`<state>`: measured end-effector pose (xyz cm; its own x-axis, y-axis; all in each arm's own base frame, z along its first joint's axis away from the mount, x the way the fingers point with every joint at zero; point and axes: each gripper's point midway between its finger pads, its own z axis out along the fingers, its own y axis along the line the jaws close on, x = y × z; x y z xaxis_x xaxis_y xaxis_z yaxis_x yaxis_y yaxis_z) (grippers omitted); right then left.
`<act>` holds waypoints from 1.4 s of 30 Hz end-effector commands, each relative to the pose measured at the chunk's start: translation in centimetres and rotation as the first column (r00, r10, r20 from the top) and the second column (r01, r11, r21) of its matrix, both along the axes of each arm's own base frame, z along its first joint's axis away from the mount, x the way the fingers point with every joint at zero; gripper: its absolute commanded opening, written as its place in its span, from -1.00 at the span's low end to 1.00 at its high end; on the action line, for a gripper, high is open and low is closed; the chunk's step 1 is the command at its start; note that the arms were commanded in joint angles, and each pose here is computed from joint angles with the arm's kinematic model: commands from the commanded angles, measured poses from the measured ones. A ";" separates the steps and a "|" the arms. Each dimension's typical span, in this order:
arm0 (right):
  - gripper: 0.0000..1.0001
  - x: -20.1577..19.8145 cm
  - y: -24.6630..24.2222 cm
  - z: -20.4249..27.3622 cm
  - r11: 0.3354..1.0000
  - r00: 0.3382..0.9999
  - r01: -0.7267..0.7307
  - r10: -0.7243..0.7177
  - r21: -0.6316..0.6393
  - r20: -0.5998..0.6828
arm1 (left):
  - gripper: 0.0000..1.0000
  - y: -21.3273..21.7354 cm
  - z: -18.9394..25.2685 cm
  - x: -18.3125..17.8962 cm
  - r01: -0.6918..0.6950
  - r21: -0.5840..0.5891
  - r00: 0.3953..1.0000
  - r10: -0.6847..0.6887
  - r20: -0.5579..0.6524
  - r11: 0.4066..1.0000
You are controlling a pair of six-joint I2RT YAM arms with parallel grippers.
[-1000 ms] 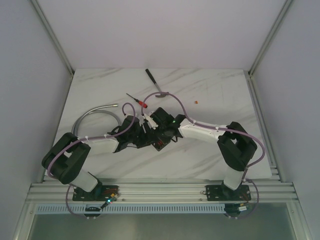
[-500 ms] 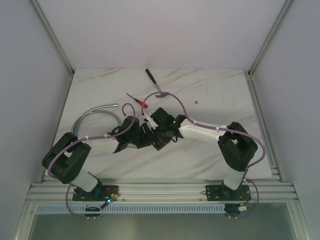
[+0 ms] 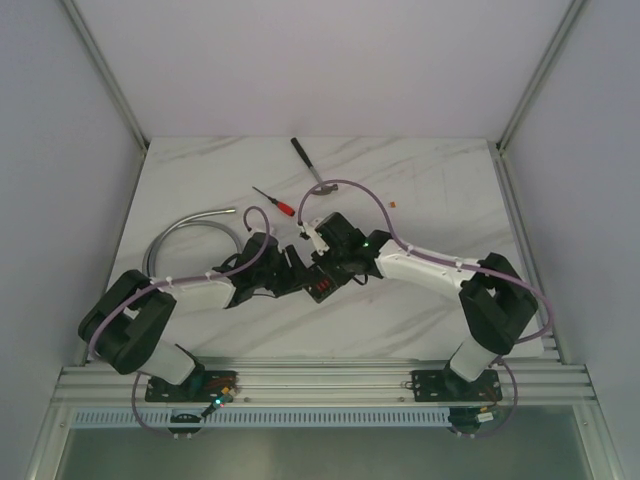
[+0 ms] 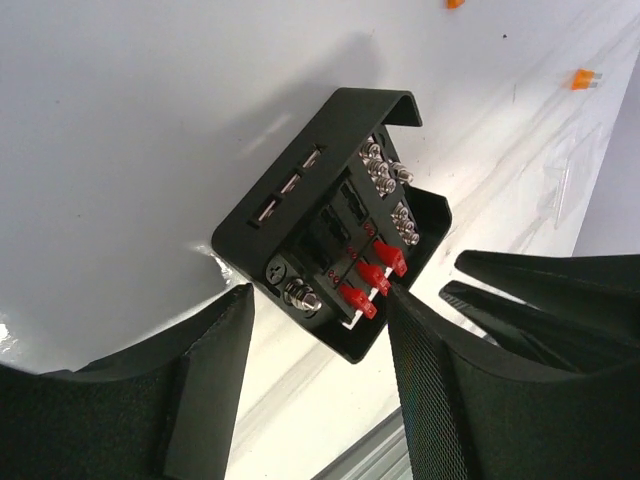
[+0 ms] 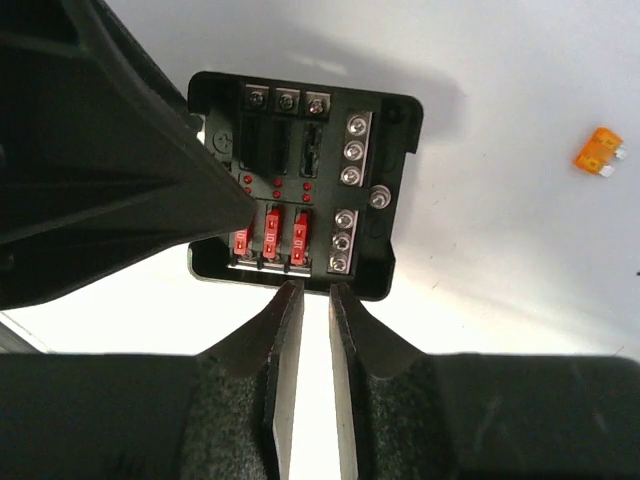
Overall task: Snap on the fuse box
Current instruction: Install the fuse at the fuse box base.
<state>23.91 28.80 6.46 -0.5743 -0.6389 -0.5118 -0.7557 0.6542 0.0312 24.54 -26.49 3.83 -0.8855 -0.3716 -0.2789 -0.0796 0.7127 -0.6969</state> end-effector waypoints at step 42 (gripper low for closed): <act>-0.70 3.1 1.3 -0.1 0.985 0.990 0.140 -0.138 0.099 -0.021 | 0.26 0.2 -0.8 2.0 0.033 0.074 0.999 -0.033 0.007 0.997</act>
<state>25.79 29.47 5.30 -0.6645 -0.5318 -0.5250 -0.6746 0.7292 0.1153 26.40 -26.06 3.09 -0.8872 -0.3360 -0.3162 -0.0591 0.7624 -0.6444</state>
